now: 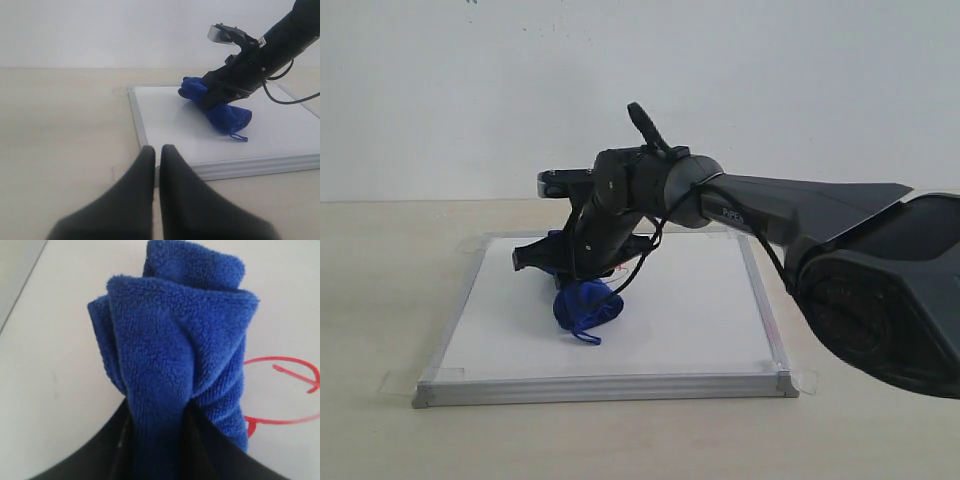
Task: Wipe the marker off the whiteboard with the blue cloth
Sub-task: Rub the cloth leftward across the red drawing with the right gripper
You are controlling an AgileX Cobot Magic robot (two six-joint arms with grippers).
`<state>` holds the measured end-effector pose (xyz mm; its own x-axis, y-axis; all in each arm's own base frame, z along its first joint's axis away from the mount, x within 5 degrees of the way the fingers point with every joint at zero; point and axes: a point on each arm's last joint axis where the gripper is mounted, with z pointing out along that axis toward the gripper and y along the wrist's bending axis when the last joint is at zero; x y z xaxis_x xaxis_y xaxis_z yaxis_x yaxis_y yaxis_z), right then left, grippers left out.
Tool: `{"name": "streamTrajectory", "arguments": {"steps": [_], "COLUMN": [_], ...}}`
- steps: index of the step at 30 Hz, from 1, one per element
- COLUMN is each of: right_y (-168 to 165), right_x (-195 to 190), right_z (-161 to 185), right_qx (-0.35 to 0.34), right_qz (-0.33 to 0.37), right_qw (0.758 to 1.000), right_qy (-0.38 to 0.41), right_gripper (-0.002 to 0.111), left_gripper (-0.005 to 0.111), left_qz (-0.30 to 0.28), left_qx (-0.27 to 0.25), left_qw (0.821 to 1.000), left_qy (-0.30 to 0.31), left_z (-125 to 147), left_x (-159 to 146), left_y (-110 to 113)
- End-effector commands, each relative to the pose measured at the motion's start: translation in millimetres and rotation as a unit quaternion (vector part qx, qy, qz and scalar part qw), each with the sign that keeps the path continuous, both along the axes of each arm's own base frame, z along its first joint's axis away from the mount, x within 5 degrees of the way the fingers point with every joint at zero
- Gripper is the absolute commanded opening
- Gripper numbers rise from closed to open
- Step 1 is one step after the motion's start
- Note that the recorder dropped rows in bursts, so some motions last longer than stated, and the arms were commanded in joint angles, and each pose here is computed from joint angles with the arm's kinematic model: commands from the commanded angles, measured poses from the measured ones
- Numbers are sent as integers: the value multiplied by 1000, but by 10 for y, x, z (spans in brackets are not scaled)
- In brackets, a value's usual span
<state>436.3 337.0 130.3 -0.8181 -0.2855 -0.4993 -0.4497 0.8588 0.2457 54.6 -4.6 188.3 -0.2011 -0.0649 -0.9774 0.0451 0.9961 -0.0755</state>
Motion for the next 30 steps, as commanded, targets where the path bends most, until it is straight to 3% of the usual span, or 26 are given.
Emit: {"name": "streamTrajectory", "arguments": {"steps": [1,6,8,12,16,20,24,30], "right_y": [-160,-425,-477,-373,-94,158,242,56], "right_x": [-20,-15,-7,-1,23,12,-48,-18], "right_z": [-124,-153,-146,-143,-86,15,13,-128], "right_qx": [-95,-239,-264,-216,-47,76,67,-52], "right_qz": [-9,-37,-50,-51,-55,-52,-18,2], "right_qw": [995,970,963,975,997,996,997,998], "right_qy": [20,20,17,7,3,-19,-36,-45], "right_gripper": [0,0,0,0,0,0,0,0], "left_gripper": [4,4,4,4,4,4,4,4], "left_qz": [0,0,0,0,0,0,0,0], "left_qx": [2,2,2,2,2,2,2,2], "left_qw": [1000,1000,1000,1000,1000,1000,1000,1000], "left_qy": [-2,-2,-2,-2,-2,-2,-2,-2], "left_z": [-7,-7,-7,-7,-7,-7,-7,-7], "left_x": [-1,-1,-1,-1,-1,-1,-1,-1], "left_y": [1,1,1,1,1,1,1,1]}}
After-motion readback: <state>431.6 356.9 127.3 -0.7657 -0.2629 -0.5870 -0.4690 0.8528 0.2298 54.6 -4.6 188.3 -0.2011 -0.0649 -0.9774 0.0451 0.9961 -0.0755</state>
